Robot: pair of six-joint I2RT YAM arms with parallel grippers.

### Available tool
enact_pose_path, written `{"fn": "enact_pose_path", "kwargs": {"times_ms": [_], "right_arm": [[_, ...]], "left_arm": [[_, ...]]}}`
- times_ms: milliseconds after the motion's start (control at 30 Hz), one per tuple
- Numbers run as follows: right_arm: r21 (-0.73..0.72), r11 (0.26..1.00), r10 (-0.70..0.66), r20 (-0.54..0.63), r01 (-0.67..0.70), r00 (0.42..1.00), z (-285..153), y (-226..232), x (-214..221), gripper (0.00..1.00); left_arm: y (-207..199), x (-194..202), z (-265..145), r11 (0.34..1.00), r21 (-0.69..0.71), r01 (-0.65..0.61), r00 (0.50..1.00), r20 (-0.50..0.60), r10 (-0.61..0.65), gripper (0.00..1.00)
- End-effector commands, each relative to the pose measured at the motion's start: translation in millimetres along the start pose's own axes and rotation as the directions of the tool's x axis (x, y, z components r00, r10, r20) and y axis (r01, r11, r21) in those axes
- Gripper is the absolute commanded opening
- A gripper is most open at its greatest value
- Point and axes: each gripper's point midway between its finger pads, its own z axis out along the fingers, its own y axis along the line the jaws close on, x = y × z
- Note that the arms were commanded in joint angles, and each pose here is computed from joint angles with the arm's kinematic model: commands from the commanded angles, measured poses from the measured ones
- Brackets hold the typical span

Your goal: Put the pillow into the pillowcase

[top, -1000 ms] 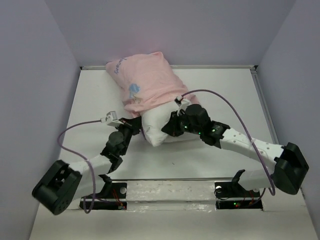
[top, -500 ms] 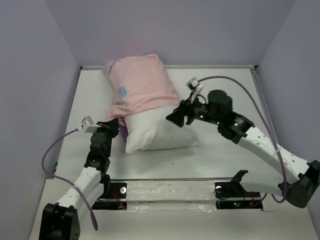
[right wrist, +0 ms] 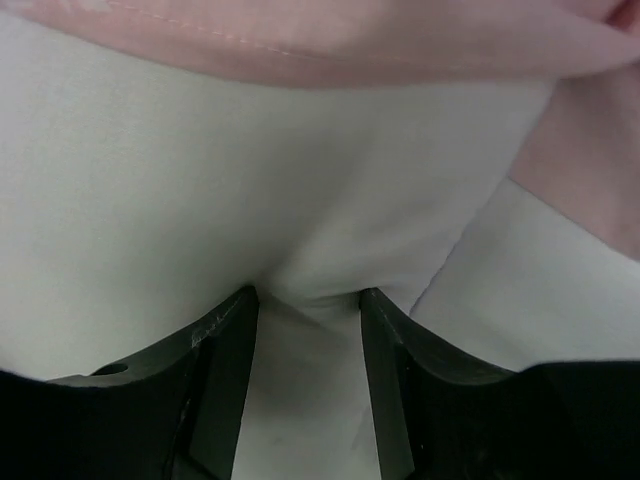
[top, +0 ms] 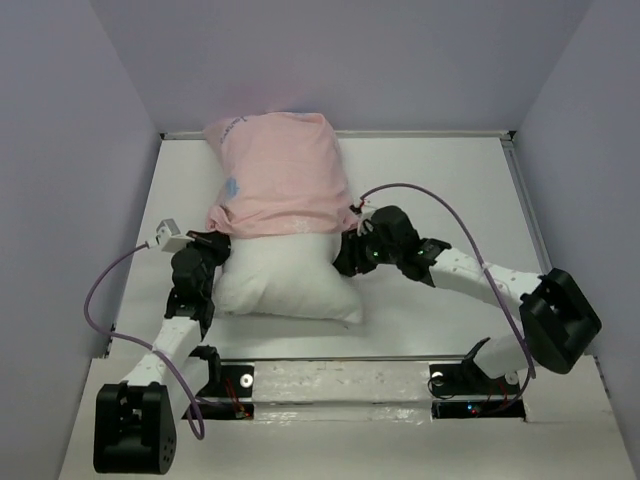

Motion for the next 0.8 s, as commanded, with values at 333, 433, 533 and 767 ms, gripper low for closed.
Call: {"fn": "enact_pose_path", "kwargs": {"times_ms": [333,433,533,767], "right_arm": [[-0.149,0.924,-0.288,0.333,0.352,0.898,-80.5,53.5,-105.3,0.77],[-0.064,0.937,-0.308,0.321,0.344,0.896,-68.9,2.3,-106.9,0.7],[-0.046,0.937,-0.331,0.192,0.345,0.924,-30.2,-33.9,-81.0,0.68],[-0.083,0.936,-0.34,0.048,0.343,0.939,15.7,-69.1,-34.7,0.74]], "left_arm": [[-22.4,-57.2,29.5,1.0,-0.001,-0.029,0.995,0.09,0.029,0.0],[-26.6,-51.6,29.3,0.999,0.021,-0.029,0.998,0.058,0.028,0.0],[-25.4,-47.3,26.3,0.999,0.028,-0.026,0.999,0.045,0.025,0.0],[-31.8,-45.6,15.1,0.997,0.059,-0.047,0.999,0.03,0.046,0.0]]}}
